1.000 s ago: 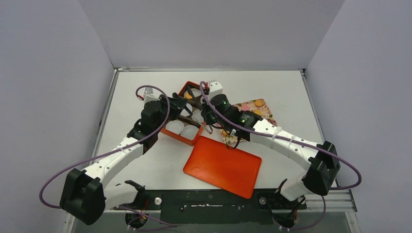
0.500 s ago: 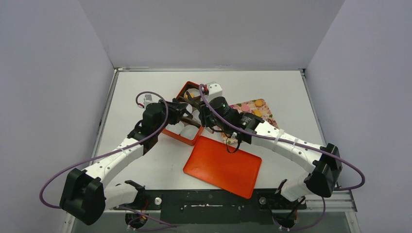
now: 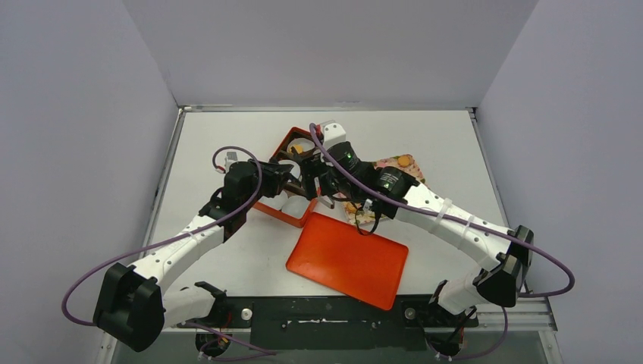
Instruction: Pack the cookies
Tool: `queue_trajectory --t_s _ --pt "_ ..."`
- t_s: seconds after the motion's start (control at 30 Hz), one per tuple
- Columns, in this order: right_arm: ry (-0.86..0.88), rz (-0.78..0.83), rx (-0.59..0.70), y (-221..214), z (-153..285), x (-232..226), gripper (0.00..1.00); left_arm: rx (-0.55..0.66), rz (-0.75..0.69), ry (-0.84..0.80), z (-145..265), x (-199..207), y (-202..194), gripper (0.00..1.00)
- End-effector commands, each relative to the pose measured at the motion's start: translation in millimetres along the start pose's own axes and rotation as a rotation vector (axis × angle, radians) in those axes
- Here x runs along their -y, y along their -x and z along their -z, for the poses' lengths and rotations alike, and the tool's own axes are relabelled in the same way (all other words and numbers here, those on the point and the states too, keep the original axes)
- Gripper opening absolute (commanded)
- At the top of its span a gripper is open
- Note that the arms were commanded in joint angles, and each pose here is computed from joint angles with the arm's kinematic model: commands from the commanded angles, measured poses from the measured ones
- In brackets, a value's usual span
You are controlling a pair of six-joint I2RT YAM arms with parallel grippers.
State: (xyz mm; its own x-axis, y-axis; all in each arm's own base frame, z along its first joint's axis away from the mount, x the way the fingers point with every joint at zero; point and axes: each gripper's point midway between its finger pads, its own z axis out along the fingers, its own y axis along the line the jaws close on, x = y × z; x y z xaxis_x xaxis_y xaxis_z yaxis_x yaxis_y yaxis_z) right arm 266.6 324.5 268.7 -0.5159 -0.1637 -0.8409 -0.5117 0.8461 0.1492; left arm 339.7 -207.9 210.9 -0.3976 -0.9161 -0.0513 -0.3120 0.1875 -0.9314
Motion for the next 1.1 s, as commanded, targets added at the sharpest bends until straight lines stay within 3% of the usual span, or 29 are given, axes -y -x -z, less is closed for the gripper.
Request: queue_trajectory --t_s 0.0,0.43,1.07 --pt "-0.009 0.032 -0.052 -2.5 -3.8 -3.9 0.76 -0.024 0.029 -0.090 11.7 35.9 -4.7 0.00" --pt "-0.019 0.087 -0.127 -15.8 -25.9 -13.4 0.81 -0.054 0.034 -0.095 16.1 42.6 -17.5 0.00" --pt "-0.030 0.110 -0.152 -21.5 -40.2 -14.3 0.59 -0.081 0.073 -0.128 23.1 48.1 -24.4 0.00"
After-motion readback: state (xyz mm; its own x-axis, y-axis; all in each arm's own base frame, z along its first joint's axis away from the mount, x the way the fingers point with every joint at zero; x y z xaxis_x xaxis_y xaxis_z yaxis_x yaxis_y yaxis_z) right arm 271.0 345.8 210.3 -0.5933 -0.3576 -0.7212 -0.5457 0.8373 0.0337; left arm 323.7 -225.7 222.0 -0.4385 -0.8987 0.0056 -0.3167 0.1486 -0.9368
